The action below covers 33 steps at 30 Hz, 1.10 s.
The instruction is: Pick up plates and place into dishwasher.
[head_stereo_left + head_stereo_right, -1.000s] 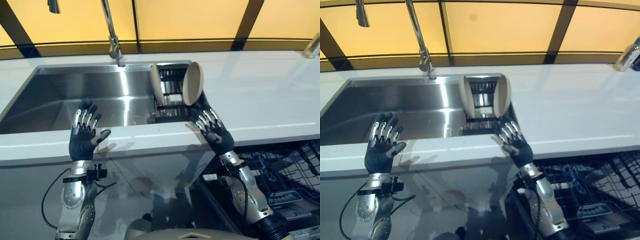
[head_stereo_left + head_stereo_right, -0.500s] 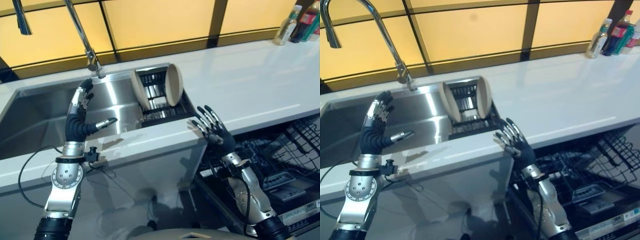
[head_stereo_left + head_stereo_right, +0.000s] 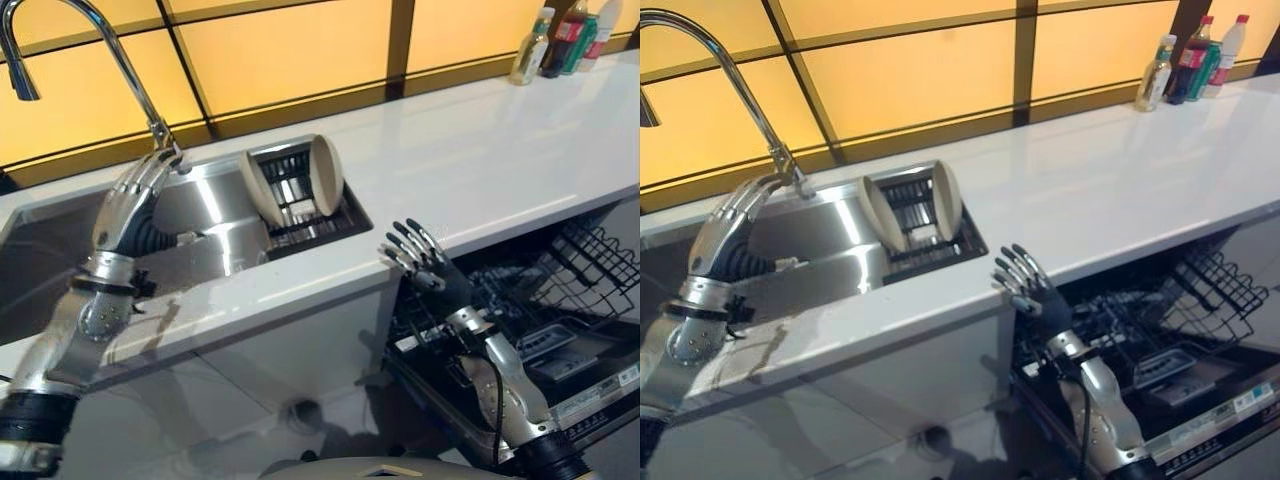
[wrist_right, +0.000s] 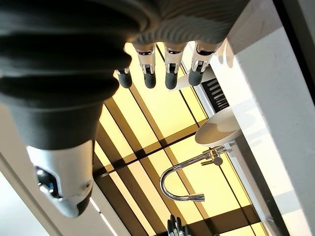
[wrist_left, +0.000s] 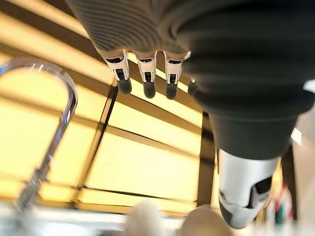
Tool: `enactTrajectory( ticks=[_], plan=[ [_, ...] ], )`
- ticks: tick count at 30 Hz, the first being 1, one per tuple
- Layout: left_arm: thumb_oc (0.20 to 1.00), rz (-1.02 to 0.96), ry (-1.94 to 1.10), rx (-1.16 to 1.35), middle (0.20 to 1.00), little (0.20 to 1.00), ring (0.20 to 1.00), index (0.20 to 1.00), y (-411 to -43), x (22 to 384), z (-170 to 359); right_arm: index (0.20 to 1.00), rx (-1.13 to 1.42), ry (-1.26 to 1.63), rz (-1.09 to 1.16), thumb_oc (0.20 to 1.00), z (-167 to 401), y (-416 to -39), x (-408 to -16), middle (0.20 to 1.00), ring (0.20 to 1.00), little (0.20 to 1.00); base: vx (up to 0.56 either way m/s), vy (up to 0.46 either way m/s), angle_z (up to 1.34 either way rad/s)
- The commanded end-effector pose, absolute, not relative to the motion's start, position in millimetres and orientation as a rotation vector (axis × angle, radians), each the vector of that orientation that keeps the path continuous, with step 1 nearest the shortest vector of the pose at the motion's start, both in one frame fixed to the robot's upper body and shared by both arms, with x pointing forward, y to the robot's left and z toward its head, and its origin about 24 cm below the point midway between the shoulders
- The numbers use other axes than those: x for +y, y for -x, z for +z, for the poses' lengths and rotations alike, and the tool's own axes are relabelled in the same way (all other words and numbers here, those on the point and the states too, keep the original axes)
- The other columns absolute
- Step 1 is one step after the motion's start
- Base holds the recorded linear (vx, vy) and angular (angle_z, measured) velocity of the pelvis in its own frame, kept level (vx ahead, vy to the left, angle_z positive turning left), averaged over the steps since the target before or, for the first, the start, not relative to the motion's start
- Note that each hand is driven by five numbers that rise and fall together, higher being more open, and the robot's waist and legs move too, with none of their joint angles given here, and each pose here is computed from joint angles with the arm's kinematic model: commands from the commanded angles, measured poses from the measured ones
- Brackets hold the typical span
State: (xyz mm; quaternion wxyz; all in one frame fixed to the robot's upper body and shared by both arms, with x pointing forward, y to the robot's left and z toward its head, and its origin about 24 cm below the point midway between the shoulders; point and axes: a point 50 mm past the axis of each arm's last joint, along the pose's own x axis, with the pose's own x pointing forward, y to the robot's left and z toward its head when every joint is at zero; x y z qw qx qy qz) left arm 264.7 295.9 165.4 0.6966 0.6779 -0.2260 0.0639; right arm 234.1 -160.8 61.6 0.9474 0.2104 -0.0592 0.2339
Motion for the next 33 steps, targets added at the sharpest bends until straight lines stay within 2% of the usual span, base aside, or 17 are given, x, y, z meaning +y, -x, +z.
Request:
enactTrajectory(
  ticks=[1,9,18,26,33],
  plan=[
    [1.0,0.23,-1.691,-0.544,1.0,1.0,1.0,1.0,-275.6,307.8,193.3,1.0,-0.203,-0.444,0.551,1.0,82.3,-240.6,-149.7,1.0,1.0,1.0,0.06,0.055,0.01],
    [1.0,0.179,-1.94,-0.483,1.0,1.0,1.0,1.0,-289.1,311.6,184.6,1.0,-0.164,-0.423,0.534,1.0,75.6,-239.4,-157.0,1.0,1.0,1.0,0.06,0.053,-0.04],
    [1.0,0.256,-2.057,-0.559,1.0,1.0,1.0,1.0,-295.5,315.4,191.2,1.0,-0.112,-0.415,0.525,1.0,67.4,-233.4,-163.1,1.0,1.0,1.0,0.08,0.029,-0.1],
    [1.0,0.328,-2.265,-0.443,1.0,1.0,1.0,1.0,-313.0,325.1,193.0,1.0,-0.134,-0.4,0.535,1.0,79.0,-238.4,-165.2,1.0,1.0,1.0,-0.02,0.037,-0.15],
    [1.0,0.256,-2.409,-0.33,1.0,1.0,1.0,1.0,-323.8,327.5,190.3,1.0,-0.129,-0.4,0.535,1.0,79.3,-239.3,-161.2,1.0,1.0,1.0,0.03,0.026,-0.13]
  ],
)
